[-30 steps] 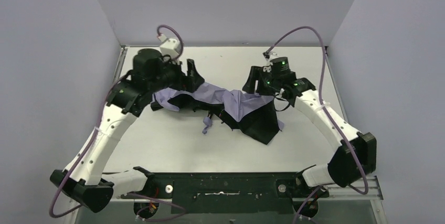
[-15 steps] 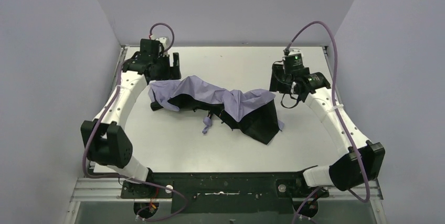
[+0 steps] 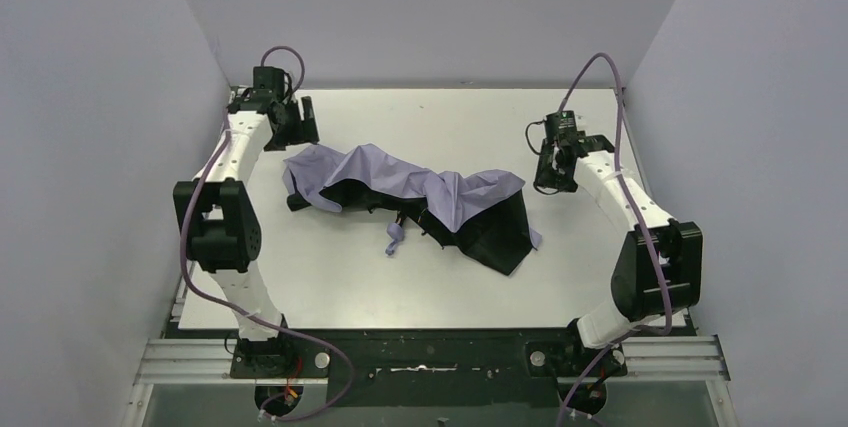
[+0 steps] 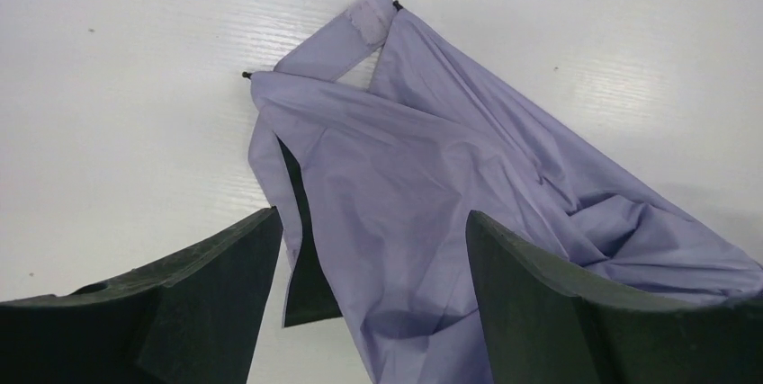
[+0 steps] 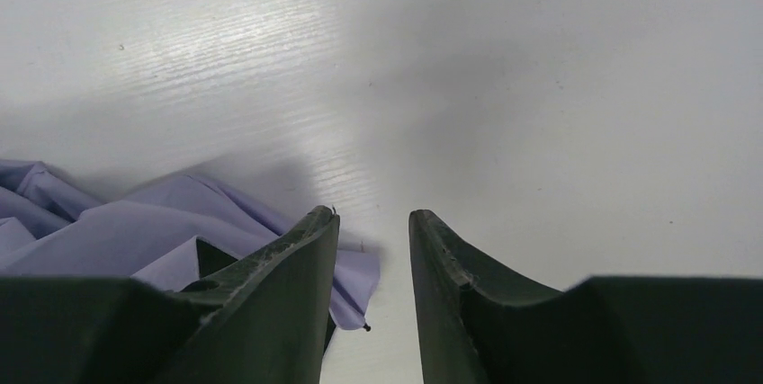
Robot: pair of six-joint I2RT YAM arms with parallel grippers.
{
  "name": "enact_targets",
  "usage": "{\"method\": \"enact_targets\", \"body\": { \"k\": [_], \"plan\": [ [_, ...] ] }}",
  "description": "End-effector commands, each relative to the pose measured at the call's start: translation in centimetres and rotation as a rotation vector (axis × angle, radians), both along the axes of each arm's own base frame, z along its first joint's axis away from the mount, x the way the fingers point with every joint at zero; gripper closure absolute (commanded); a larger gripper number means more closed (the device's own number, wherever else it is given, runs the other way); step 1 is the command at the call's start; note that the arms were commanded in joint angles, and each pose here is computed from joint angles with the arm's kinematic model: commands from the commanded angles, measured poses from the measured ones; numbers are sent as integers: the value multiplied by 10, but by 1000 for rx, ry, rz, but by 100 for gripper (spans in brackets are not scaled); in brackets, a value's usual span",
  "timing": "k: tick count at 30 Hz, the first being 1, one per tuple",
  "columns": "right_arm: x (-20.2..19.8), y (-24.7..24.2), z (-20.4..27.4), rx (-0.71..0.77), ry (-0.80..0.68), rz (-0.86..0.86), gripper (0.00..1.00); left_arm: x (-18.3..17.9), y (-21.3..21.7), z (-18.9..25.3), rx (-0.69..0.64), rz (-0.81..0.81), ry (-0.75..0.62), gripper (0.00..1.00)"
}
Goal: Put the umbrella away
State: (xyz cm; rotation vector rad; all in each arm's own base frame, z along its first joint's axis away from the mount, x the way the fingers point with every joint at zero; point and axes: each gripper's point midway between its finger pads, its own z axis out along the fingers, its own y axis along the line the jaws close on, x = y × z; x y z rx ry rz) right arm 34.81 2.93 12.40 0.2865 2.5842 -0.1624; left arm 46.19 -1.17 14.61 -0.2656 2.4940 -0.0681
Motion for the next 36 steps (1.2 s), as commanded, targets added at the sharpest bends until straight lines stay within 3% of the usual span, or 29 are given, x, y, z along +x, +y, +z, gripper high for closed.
{"method": "enact_targets", "body": {
  "k": [1,13,26,36],
  "plan": [
    [5,6,-17,29,7,6,65,5,-1,-32,19,-28,85,28],
    [-19,48,-70,129,114,74,66,-20,-54,-98,7,-142,239,33],
    [-22,126,-100,260,142,187,66,-66,-162,-109,-138,-352,224,36],
    [-21,191,-95,456,118,249,66,-111,-255,-94,-340,-551,175,39]
  ]
}}
